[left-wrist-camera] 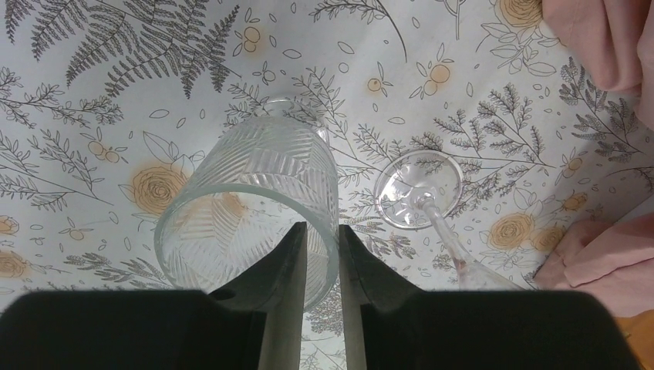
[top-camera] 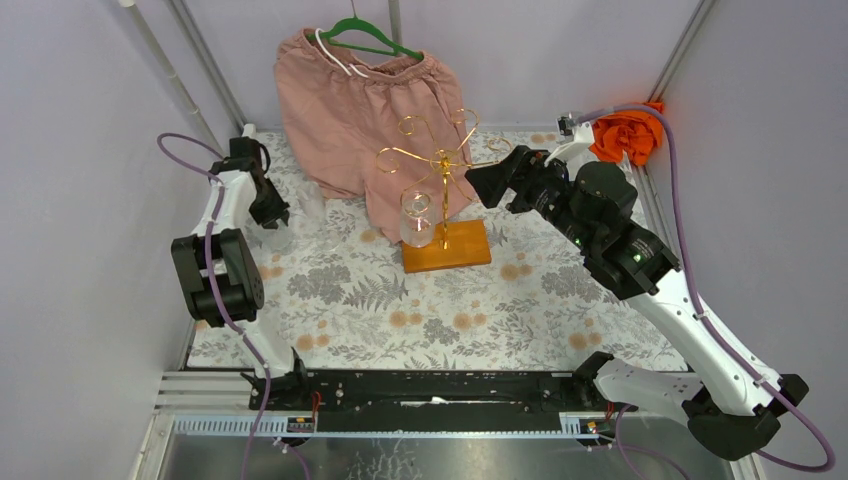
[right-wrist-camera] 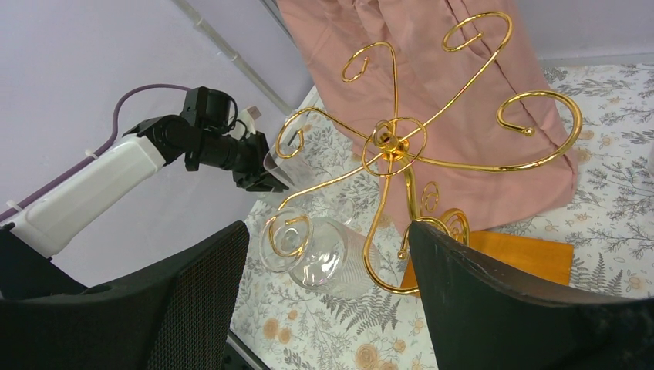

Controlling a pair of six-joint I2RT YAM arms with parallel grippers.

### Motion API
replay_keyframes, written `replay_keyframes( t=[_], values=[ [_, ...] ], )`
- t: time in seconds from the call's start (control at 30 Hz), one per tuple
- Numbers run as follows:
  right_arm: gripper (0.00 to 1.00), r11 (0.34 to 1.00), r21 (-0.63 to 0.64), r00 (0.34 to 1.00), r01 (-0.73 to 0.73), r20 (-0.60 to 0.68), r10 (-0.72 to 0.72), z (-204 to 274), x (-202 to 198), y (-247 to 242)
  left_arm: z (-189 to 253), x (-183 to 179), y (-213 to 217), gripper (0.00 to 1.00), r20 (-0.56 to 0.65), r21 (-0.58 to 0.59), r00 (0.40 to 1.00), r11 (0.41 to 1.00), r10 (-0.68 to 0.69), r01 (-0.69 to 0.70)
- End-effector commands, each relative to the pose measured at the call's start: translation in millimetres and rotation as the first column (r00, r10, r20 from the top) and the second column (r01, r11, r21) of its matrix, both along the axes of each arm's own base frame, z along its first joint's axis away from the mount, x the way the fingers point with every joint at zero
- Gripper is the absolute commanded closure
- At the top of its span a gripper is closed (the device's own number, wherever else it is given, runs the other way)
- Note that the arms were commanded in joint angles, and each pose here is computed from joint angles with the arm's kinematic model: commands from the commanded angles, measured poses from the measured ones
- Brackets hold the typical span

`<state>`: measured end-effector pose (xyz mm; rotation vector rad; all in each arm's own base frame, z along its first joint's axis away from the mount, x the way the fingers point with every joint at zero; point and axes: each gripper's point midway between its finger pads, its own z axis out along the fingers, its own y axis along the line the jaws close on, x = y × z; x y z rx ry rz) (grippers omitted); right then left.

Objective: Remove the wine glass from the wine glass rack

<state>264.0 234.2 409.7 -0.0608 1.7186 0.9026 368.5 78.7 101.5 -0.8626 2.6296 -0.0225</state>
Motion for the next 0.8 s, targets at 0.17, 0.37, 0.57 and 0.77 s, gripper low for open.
replay_keyframes(
  t=[0.17, 0.37, 0.57, 0.77],
  values=[
    [0.15, 0.999, 0.041, 0.999, -0.019, 0.043, 0.017, 14.2, -4.0, 1.8, 12.2, 3.1, 6.1, 0.68, 0.013, 0.056, 1.000, 0.998, -0.004, 0.003],
    [0.15, 0.999, 0.041, 0.999, -0.023, 0.038, 0.022, 11.6, -3.4, 3.4, 41.2, 10.9, 8.7, 0.64, 0.076, 0.078, 0.997, 0.997, -0.001, -0.005],
    [0.15, 0.999, 0.038, 0.999, -0.021, 0.033, 0.020, 9.2, -3.7, 2.8, 86.9, 17.1, 7.1, 0.62, 0.178, 0.100, 0.984, 0.995, -0.001, -0.017],
    [0.15, 0.999, 0.037, 1.000, -0.020, 0.025, 0.019, 6.7, -3.2, 3.4, 171.6, 20.2, -20.0, 0.60, 0.390, 0.098, 0.920, 0.995, -0.039, 0.001]
  ],
)
